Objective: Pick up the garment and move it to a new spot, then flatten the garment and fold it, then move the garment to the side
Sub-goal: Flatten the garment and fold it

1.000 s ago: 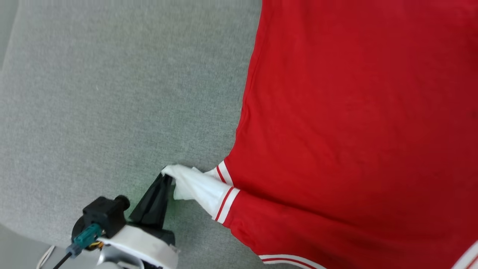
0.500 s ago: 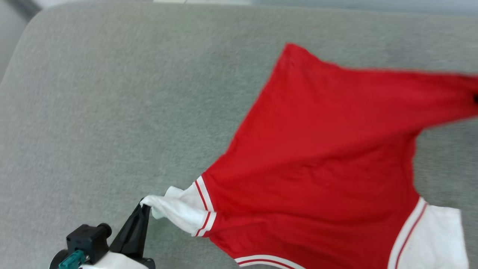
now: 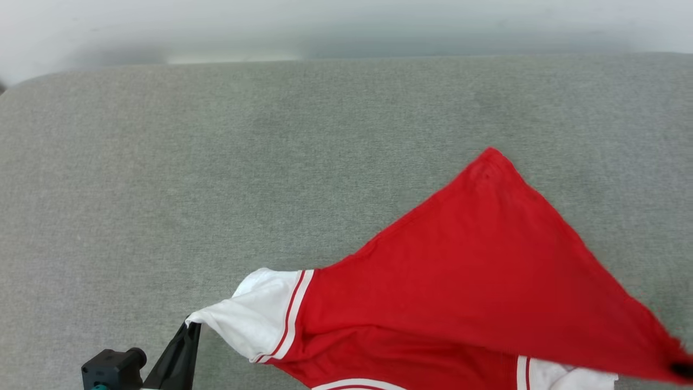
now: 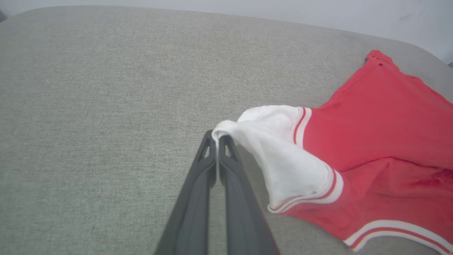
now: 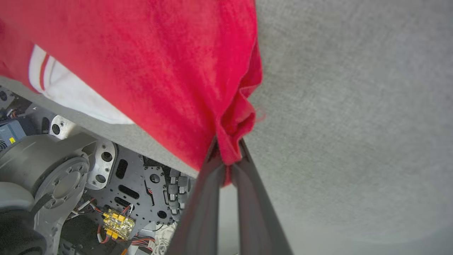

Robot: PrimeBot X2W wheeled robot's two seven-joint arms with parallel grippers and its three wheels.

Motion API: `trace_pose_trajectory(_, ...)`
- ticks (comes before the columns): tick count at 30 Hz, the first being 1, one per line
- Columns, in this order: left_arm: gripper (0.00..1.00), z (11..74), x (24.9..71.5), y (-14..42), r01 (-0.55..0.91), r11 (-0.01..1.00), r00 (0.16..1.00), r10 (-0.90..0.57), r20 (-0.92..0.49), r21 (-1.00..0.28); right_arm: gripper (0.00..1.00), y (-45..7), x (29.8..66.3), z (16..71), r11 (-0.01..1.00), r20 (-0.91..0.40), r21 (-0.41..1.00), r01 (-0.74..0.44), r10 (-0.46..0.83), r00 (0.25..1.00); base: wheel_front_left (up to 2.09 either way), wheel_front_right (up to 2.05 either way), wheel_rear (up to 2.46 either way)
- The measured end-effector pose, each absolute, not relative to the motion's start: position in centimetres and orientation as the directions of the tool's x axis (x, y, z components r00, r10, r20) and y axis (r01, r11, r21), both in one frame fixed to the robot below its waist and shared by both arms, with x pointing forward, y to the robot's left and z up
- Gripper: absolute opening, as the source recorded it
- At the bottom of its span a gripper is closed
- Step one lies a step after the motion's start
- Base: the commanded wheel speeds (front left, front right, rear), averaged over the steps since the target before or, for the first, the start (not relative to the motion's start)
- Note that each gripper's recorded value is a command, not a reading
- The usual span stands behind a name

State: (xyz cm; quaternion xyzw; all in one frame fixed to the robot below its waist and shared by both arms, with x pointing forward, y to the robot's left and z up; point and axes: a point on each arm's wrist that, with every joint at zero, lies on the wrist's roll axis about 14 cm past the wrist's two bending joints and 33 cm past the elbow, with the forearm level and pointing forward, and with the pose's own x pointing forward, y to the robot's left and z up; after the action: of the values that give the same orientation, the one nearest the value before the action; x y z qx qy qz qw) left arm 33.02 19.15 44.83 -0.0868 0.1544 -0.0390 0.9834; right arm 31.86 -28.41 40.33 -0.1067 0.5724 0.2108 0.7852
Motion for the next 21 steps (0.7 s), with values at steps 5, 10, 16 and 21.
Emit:
trace_pose_trajectory(5,0.0,44.8,33.1,19.0,0.062,0.982,0.947,-0.114,-0.3,-0.179,0.0,-27.8,27.2,37.0,0.911,-0.948,0.161,-0.379,0.25,0.198,0.0,0.0,0.0)
trace_pose_trajectory(10,0.0,44.6,33.1,18.9,0.064,0.981,0.945,-0.118,-0.305,-0.182,0.17,-27.7,26.9,36.4,0.924,-0.937,0.17,-0.343,0.259,0.233,0.0,0.0,0.0)
trace_pose_trajectory(16,0.0,44.6,33.1,18.7,0.065,0.98,0.945,-0.121,-0.305,-0.186,1.0,-28.8,32.5,40.3,0.934,-0.873,0.091,-0.345,0.242,0.424,0.0,0.0,0.0)
trace_pose_trajectory(21,0.0,44.4,33.2,18.7,0.066,0.981,0.944,-0.121,-0.308,-0.184,1.0,-28.0,39.7,47.1,0.914,-0.741,-0.015,-0.406,0.262,0.618,0.0,0.0,0.0)
